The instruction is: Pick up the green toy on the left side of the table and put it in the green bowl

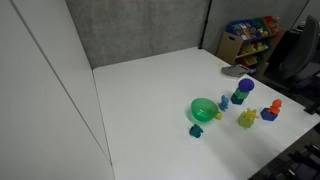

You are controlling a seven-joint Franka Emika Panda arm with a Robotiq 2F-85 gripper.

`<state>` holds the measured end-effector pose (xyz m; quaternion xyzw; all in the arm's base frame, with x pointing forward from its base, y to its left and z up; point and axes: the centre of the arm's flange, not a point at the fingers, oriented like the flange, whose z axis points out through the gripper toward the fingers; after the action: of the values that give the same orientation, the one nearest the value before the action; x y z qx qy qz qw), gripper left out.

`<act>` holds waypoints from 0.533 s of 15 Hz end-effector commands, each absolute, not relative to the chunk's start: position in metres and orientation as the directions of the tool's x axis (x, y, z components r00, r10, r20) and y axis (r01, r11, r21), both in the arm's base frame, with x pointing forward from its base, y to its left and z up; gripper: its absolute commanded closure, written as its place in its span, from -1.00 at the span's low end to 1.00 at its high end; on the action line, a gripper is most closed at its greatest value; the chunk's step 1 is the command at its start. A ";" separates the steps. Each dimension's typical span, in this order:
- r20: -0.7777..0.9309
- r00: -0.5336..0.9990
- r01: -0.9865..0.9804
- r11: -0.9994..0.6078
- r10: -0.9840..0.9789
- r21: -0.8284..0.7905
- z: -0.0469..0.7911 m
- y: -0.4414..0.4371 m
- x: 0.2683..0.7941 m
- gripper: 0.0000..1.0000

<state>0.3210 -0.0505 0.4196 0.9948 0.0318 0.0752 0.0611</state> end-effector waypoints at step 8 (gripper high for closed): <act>0.140 0.988 0.056 -0.992 0.072 0.115 0.420 -0.042 0.333 -1.00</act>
<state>0.3230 -0.0495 0.4195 0.9949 0.0329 0.0740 0.0606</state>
